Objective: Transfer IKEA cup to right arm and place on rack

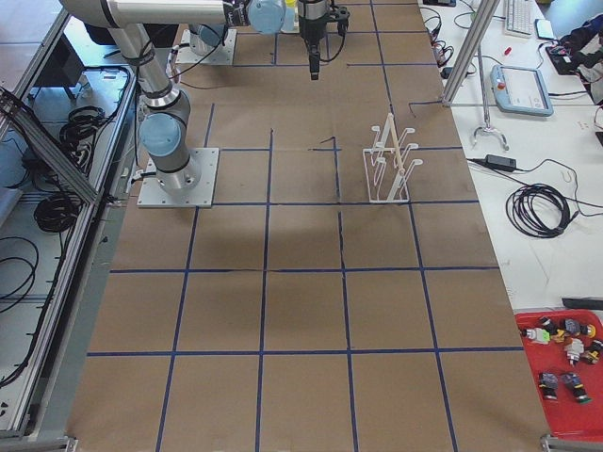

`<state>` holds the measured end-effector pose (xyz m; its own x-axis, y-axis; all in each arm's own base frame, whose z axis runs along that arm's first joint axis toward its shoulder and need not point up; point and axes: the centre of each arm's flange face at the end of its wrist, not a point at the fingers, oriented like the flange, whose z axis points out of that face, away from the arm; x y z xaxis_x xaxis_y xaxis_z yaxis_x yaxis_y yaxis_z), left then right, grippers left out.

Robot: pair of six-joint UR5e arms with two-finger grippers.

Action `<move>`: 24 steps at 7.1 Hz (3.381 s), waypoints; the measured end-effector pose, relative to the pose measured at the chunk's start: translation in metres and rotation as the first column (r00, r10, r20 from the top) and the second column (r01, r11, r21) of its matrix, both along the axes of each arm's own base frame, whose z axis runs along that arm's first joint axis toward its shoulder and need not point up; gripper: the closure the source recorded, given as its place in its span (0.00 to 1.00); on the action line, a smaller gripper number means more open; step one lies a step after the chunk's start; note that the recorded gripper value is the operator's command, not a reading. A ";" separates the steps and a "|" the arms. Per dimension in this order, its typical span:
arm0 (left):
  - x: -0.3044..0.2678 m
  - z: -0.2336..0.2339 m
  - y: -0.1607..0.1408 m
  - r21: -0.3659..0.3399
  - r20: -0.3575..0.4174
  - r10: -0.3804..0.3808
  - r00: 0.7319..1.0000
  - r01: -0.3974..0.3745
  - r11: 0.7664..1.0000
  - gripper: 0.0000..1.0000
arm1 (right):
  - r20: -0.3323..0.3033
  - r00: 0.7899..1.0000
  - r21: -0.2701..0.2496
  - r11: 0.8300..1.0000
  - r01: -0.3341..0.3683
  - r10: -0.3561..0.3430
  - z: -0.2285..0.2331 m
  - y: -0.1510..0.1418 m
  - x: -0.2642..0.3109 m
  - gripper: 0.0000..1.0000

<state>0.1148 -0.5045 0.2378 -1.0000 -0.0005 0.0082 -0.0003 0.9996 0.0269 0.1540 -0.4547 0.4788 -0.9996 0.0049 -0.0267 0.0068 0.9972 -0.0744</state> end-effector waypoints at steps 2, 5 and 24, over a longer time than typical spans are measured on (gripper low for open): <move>0.000 0.002 -0.002 -0.009 -0.004 0.000 1.000 0.000 1.000 0.64 | 0.001 1.000 0.003 1.000 0.001 -0.001 -0.002 0.000 0.000 0.00; -0.002 0.002 -0.002 -0.011 -0.009 -0.002 1.000 0.002 1.000 0.97 | 0.001 1.000 0.006 1.000 0.002 -0.002 -0.003 0.000 -0.001 0.00; -0.097 0.239 -0.085 -0.659 -0.342 -0.447 0.827 0.128 0.741 1.00 | 0.832 0.508 -0.273 0.634 0.723 -0.221 -0.026 0.000 0.041 0.00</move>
<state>0.0174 -0.5896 0.4770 -0.8221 0.4508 0.3477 0.1427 0.7544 -0.6407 0.1945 -0.4551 0.4529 -0.4922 0.2044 -0.8462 0.7597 0.5754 -0.3029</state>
